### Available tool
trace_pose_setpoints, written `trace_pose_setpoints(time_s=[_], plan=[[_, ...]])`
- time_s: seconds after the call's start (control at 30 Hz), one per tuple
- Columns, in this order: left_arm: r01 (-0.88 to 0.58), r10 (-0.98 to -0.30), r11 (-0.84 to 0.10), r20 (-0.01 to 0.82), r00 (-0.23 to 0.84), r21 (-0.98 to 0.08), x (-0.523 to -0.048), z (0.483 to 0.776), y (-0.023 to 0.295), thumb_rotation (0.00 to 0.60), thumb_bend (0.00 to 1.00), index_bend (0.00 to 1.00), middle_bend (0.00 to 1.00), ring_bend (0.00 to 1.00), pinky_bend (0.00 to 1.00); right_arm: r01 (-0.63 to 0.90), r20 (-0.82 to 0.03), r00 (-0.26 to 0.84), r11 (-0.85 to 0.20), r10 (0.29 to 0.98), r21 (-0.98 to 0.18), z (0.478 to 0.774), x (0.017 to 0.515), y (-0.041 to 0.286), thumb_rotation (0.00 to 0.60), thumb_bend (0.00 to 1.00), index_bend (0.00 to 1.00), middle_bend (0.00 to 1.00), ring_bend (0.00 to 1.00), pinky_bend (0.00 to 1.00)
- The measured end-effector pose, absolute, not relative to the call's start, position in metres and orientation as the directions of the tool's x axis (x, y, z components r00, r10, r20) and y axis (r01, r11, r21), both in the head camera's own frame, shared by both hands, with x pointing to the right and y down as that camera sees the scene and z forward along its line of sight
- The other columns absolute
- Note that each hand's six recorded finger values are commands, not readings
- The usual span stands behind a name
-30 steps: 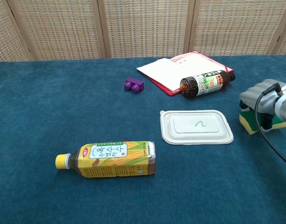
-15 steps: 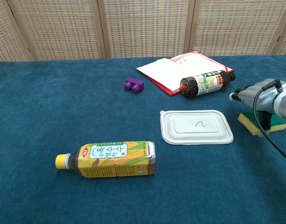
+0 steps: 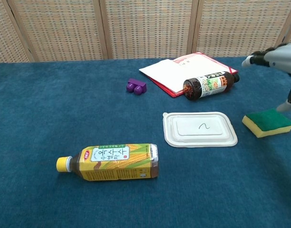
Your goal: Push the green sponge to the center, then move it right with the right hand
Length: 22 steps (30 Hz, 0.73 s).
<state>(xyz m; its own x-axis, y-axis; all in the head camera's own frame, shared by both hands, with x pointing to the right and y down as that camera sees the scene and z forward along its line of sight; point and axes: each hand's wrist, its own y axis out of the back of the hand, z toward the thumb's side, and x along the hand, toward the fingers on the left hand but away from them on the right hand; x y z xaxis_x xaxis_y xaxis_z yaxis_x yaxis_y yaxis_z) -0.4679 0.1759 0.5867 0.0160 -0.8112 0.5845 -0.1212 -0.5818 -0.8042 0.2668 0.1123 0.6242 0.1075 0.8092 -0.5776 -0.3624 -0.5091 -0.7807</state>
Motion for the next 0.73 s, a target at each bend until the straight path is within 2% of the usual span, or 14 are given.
trace_pose_setpoints(time_s=[0.13, 0.27, 0.5, 0.73], plan=[[-0.107, -0.821, -0.569, 0.571, 0.015, -0.815, -0.467, 0.583, 0.18, 0.6, 0.07, 0.0, 0.0, 0.0, 0.0, -0.287, -0.483, 0.185, -0.422, 0.856, -0.86, 0.602, 0.283, 0.111, 0.6, 0.0, 0.01, 0.0, 0.0, 0.0], [-0.101, -0.838, -0.544, 0.545, 0.016, -0.833, -0.465, 0.578, 0.186, 0.6, 0.07, 0.0, 0.0, 0.0, 0.0, -0.186, -0.422, 0.198, -0.389, 0.885, -0.902, 0.591, 0.315, 0.119, 0.6, 0.0, 0.0, 0.0, 0.0, 0.0], [-0.094, -0.87, -0.493, 0.491, 0.037, -0.865, -0.458, 0.567, 0.208, 0.6, 0.07, 0.0, 0.0, 0.0, 0.0, -0.145, -0.323, 0.21, -0.297, 0.923, -0.944, 0.577, 0.386, 0.167, 0.6, 0.0, 0.0, 0.0, 0.0, 0.0], [-0.08, -0.873, -0.488, 0.486, 0.046, -0.869, -0.457, 0.566, 0.22, 0.6, 0.07, 0.0, 0.0, 0.0, 0.0, -0.156, -0.298, 0.219, -0.268, 0.929, -0.951, 0.578, 0.412, 0.205, 0.6, 0.0, 0.0, 0.0, 0.0, 0.0]])
